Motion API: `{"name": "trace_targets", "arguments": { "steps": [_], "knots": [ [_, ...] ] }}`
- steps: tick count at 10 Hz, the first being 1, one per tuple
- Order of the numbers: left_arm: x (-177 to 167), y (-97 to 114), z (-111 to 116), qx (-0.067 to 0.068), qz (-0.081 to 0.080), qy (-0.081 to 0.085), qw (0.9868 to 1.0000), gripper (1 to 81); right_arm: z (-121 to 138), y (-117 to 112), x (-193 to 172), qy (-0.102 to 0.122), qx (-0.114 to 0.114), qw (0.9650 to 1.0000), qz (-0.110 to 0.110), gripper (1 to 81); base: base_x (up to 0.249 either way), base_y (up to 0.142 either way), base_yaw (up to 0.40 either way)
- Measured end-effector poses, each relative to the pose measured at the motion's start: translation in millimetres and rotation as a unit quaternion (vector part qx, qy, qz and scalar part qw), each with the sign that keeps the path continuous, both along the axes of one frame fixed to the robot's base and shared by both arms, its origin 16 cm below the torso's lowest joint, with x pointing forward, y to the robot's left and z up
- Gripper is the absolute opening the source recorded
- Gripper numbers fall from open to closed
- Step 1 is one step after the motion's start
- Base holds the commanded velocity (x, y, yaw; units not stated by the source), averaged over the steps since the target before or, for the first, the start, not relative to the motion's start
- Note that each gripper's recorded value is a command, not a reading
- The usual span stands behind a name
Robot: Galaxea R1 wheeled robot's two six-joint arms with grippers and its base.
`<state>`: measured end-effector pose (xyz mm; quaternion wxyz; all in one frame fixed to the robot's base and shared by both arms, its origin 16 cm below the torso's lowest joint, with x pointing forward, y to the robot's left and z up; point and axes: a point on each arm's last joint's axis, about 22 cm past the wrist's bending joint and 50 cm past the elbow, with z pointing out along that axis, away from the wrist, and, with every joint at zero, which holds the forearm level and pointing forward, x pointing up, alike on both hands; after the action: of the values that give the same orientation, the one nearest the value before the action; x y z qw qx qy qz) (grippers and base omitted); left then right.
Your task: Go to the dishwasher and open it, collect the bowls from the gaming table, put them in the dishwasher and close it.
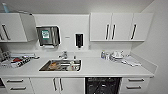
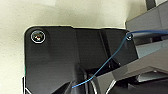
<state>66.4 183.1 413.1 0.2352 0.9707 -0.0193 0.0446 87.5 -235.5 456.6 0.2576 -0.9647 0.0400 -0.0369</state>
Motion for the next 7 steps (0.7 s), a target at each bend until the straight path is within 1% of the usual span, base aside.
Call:
{"name": "trace_targets", "arguments": {
  "steps": [2,5,7],
  "knots": [
    [-21,-1,3,0.007,-0.002,0.01,0.9999,81.1,6,0,-14,0.009,-0.001,1.0,0.0,81.1,0.0,0.0,0.0],
    [-51,-3,7,0.019,-0.005,0.026,0.9995,81.1,10,6,-41,0.026,-0.003,0.9997,0.0,81.1,0.0,0.0,0.0],
    [-71,-2,9,0.027,-0.006,0.037,0.9989,81.1,9,3,-61,0.038,-0.013,0.9992,-0.001,81.1,0.0,0.0,0.0]
  ]
}}
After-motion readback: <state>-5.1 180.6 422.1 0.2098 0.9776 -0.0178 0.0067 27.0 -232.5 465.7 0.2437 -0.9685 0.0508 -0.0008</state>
